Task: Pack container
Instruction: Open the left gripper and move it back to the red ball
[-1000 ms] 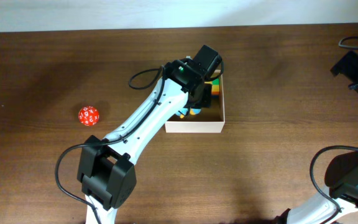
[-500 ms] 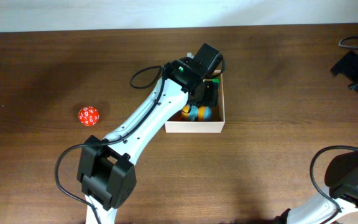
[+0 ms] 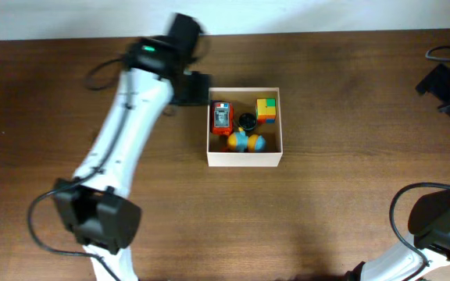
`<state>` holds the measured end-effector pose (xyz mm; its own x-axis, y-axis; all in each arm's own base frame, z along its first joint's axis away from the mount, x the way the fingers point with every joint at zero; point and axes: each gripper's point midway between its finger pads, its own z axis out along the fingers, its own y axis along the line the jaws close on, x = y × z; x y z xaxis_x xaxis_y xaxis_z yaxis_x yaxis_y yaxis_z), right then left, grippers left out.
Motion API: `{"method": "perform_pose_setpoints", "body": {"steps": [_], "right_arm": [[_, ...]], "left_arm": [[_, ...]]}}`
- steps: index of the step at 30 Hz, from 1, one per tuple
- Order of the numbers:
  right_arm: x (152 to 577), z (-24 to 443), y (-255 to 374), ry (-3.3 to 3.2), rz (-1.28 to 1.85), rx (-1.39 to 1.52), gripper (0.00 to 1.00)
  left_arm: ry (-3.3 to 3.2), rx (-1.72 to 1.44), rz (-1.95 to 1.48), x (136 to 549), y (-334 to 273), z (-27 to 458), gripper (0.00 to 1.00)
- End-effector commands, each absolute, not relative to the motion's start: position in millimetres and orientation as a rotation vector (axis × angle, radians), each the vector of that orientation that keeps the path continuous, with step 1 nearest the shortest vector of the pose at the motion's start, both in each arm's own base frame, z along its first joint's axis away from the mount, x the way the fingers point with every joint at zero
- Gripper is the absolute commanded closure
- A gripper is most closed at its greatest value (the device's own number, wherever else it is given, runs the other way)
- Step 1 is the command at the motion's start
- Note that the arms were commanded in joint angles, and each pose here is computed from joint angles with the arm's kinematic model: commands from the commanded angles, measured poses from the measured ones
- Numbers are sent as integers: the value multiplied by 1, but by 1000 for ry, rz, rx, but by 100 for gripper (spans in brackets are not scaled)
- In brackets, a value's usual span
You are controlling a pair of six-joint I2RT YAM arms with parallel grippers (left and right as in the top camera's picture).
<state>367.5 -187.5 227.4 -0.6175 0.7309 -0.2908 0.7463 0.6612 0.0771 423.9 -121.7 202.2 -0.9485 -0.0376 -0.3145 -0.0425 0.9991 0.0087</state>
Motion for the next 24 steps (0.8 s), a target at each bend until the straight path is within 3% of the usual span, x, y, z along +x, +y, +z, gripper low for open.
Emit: {"method": "perform_pose_setpoints", "body": {"steps": [1,8,12,17,24], "right_arm": [[367,240,-187,2547,-74,1176,1],[367,240,-187,2547,-74,1176,1],[367,240,-187,2547,-74,1176,1],[367,240,-187,2547,-74,1176,1],[367,240,-187,2547,-74,1176,1]], "left_arm": [[2837,-95,100,416,-71,218,1],[2963,-249,321,394,8,189,1],[3040,-310,340,383,42,149,1],[3086,-322,195,378,50,101,1],[3088,-292,147,378,50,77,1]]}}
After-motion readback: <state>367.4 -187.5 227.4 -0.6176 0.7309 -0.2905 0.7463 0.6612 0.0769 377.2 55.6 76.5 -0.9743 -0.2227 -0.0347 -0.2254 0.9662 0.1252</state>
